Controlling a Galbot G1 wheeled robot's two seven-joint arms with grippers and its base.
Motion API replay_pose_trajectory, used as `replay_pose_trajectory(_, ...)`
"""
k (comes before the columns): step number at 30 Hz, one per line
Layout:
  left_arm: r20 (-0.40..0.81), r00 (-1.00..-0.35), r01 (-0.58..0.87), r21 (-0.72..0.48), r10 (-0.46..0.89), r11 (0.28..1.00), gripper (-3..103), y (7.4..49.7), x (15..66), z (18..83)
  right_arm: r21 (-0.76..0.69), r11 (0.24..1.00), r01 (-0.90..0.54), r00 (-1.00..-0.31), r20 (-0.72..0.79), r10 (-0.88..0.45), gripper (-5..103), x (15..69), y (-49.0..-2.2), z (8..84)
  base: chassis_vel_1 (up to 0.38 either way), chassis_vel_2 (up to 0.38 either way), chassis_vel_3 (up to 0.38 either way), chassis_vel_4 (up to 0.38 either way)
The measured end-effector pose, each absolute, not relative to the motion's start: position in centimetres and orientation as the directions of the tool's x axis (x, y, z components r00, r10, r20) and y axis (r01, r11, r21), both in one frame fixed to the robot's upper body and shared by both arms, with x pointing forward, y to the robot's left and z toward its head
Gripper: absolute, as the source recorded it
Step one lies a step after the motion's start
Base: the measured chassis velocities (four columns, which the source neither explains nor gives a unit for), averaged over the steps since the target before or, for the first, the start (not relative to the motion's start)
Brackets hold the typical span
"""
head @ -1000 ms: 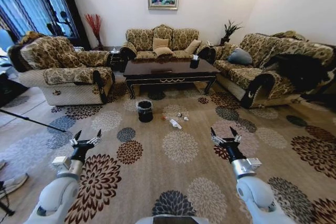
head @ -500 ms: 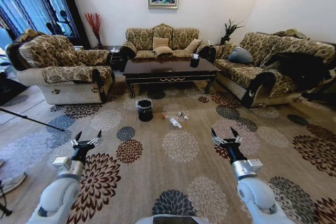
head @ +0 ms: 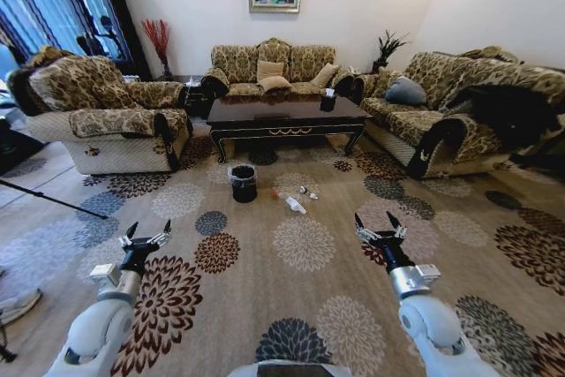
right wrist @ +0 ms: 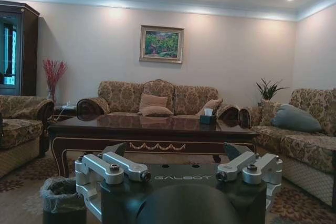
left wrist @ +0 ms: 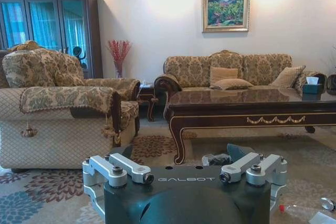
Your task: Move to the front of the table and pick up the trash from the floor, then place it into the trash bin.
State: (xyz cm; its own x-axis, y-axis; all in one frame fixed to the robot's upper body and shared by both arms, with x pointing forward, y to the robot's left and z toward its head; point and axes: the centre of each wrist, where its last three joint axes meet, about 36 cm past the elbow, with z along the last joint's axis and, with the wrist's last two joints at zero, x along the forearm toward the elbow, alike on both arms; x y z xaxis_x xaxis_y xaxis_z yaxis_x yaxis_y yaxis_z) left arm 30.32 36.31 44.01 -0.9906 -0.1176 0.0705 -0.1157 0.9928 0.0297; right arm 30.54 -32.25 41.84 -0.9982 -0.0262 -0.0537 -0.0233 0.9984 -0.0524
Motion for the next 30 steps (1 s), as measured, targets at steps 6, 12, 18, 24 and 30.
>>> replay_pose_trajectory(6,0.07,-0.99,-0.119,0.039,-0.121,0.992,100,36.3,30.3,44.1,-0.05,0.998,-0.022,-0.998,-0.053,-0.025,100,30.2,-31.9,41.7,0.0,0.0,0.0,0.0)
replay_pose_trajectory(12,0.063,-0.99,-0.123,0.039,-0.126,0.992,100,36.5,30.1,44.6,-0.057,0.998,-0.026,-0.998,-0.053,-0.029,100,30.0,-31.7,41.7,0.0,0.0,0.0,0.0)
replay_pose_trajectory(18,0.061,-0.989,-0.131,0.034,-0.133,0.991,100,36.4,29.9,44.7,-0.056,0.998,-0.026,-0.998,-0.051,-0.029,100,29.7,-31.4,41.6,0.0,0.0,0.0,0.0)
replay_pose_trajectory(24,0.065,-0.989,-0.129,0.03,-0.131,0.991,100,36.1,30.0,44.9,-0.044,0.999,-0.027,-0.998,-0.059,-0.03,100,29.6,-30.8,42.0,0.0,0.0,0.0,0.0)
replay_pose_trajectory(30,0.064,-0.989,-0.129,0.024,-0.13,0.991,100,36.0,30.1,45.2,0.051,0.998,-0.02,-0.999,-0.043,-0.018,100,29.3,-30.3,43.1,0.0,0.0,0.0,0.0)
